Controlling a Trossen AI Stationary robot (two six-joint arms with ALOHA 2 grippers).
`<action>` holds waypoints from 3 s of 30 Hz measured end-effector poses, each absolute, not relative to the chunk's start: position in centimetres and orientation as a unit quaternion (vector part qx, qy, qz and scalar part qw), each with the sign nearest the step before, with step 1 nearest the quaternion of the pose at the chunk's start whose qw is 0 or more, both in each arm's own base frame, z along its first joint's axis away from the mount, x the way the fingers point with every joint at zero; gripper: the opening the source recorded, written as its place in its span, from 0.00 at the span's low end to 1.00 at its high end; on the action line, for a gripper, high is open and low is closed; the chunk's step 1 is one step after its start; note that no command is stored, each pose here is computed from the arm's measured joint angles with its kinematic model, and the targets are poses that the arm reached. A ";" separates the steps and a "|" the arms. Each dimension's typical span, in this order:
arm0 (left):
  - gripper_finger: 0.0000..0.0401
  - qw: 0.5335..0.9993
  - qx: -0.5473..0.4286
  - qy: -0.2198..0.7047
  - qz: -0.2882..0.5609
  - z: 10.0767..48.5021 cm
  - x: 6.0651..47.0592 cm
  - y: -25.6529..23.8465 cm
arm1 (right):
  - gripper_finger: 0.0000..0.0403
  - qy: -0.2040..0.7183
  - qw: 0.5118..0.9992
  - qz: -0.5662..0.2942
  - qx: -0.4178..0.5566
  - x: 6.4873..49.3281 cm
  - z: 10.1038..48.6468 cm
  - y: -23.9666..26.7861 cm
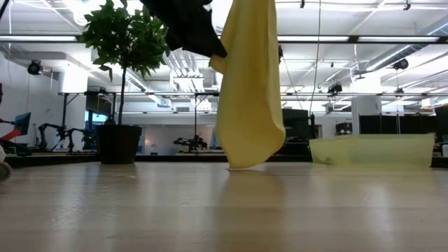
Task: Fold microfiber towels
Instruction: Fold the yellow microfiber towel
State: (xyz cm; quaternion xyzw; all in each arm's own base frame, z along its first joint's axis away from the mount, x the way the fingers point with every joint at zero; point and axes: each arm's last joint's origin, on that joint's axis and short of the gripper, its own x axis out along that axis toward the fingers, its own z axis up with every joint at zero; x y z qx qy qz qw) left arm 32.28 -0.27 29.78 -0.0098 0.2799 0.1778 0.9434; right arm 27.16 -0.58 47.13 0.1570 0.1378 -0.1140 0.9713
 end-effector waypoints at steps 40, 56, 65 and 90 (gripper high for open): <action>0.00 0.962 0.000 0.271 -0.032 38.5 16.5 -4.5 | 0.02 0.277 0.939 -0.008 0.205 26.9 43.0 5.5; 0.00 0.873 -0.265 0.286 -0.292 39.8 16.8 -10.4 | 0.02 0.334 0.834 0.123 0.422 25.2 43.0 12.7; 0.00 0.896 -0.223 0.291 -0.250 38.6 17.2 -10.6 | 0.02 0.347 0.845 0.107 0.392 25.4 42.1 12.5; 0.00 0.892 0.062 0.432 0.119 25.6 23.7 -8.4 | 0.02 0.465 0.844 -0.109 0.245 26.8 25.3 4.7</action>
